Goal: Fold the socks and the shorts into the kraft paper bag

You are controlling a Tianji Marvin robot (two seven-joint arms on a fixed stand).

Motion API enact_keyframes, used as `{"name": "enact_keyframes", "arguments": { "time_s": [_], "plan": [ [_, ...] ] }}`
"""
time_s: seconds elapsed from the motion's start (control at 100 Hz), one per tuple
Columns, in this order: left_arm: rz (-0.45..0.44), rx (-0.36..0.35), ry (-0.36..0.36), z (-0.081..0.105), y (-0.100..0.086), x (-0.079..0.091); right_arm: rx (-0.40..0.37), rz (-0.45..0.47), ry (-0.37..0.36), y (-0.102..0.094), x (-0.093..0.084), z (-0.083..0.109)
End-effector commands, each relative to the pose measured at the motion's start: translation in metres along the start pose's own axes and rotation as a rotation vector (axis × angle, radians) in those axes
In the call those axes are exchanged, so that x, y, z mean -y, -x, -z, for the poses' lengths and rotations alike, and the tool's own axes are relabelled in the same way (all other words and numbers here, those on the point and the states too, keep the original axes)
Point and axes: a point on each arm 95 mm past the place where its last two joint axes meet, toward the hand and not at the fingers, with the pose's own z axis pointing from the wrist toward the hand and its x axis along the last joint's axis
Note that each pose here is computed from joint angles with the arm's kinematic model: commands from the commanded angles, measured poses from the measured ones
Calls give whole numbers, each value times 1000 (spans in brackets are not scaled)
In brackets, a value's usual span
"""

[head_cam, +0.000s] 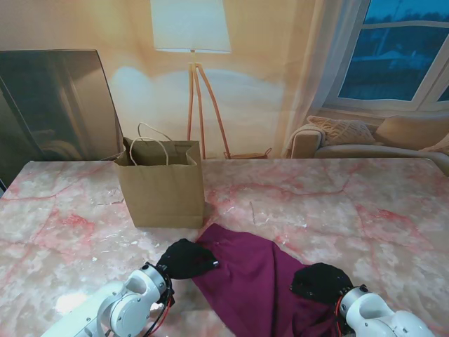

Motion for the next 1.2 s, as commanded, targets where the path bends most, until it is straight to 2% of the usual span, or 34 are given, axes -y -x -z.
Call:
{"name": "enact_keyframes", "arguments": {
  "time_s": [0.0,0.29,0.52,0.7,0.79,0.89,1.06,1.19],
  "plan": [
    [2,-3,39,6,-7,-13,9,-8,-12,2,1,-6],
    [27,84,87,17,-15,-26,74,0,8,6,1,-40],
    [64,134,85,33,-20,-35,54,-21,45,0,-3,-70],
    [62,161,82,49,-19,-37,30,7,71,-7,-4,-84],
    [81,175,40,56,-19,-36,7,6,91,-12,-5,-85],
    [94,197,-47,61,-20,-31,-25,7,140,-18,-9,-80],
    [74,247,-191,66,-19,-17,-77,-6,254,-29,-19,-62],
    [74,298,-268,71,-16,-12,-91,13,290,-33,-26,-49]
  ]
}}
